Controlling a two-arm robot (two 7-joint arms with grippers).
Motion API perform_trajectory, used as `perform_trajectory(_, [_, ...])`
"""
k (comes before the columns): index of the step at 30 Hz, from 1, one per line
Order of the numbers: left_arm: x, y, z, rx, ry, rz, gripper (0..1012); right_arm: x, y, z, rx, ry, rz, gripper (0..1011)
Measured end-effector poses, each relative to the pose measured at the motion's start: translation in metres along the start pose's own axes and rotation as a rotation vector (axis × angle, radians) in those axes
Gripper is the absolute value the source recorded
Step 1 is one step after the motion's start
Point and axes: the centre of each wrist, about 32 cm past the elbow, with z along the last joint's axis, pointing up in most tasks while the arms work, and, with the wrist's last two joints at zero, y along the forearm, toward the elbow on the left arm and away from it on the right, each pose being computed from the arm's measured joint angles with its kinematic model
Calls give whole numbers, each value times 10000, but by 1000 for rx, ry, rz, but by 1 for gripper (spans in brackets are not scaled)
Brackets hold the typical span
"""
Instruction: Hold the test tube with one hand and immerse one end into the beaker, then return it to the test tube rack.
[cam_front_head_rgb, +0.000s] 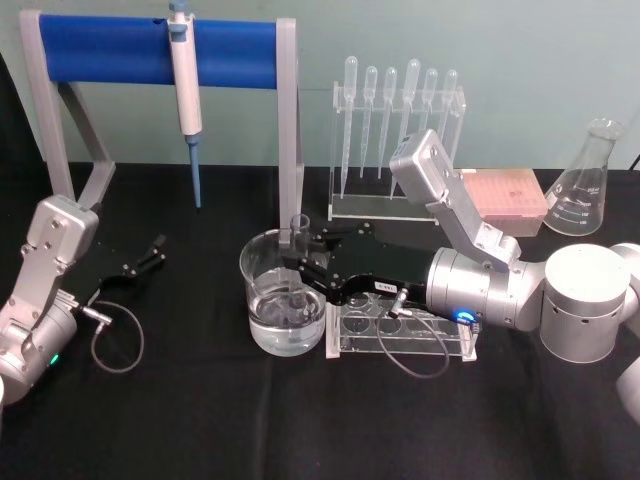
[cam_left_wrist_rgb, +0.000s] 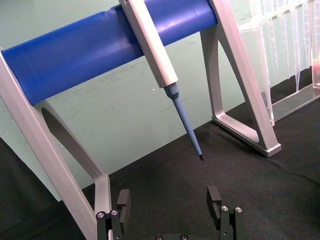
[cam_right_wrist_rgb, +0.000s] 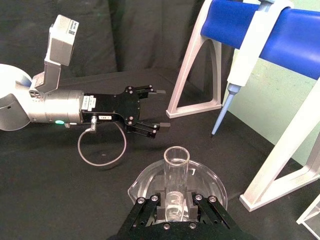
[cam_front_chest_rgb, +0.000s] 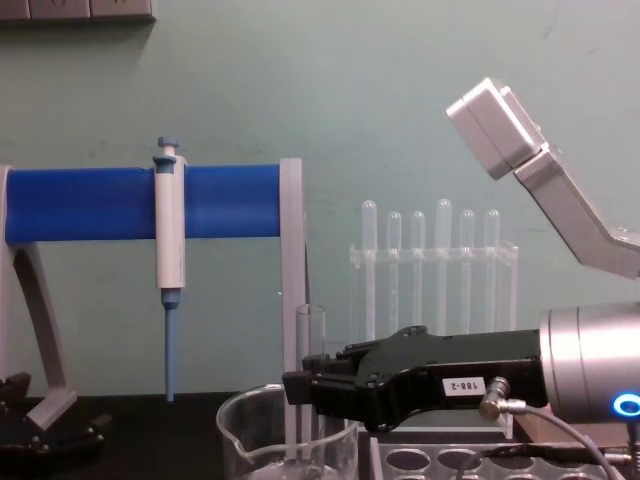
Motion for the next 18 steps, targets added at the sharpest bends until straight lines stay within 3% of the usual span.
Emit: perform_trajectory(18, [0,0,0,0,0,0,1000,0,0,0,0,0,0,234])
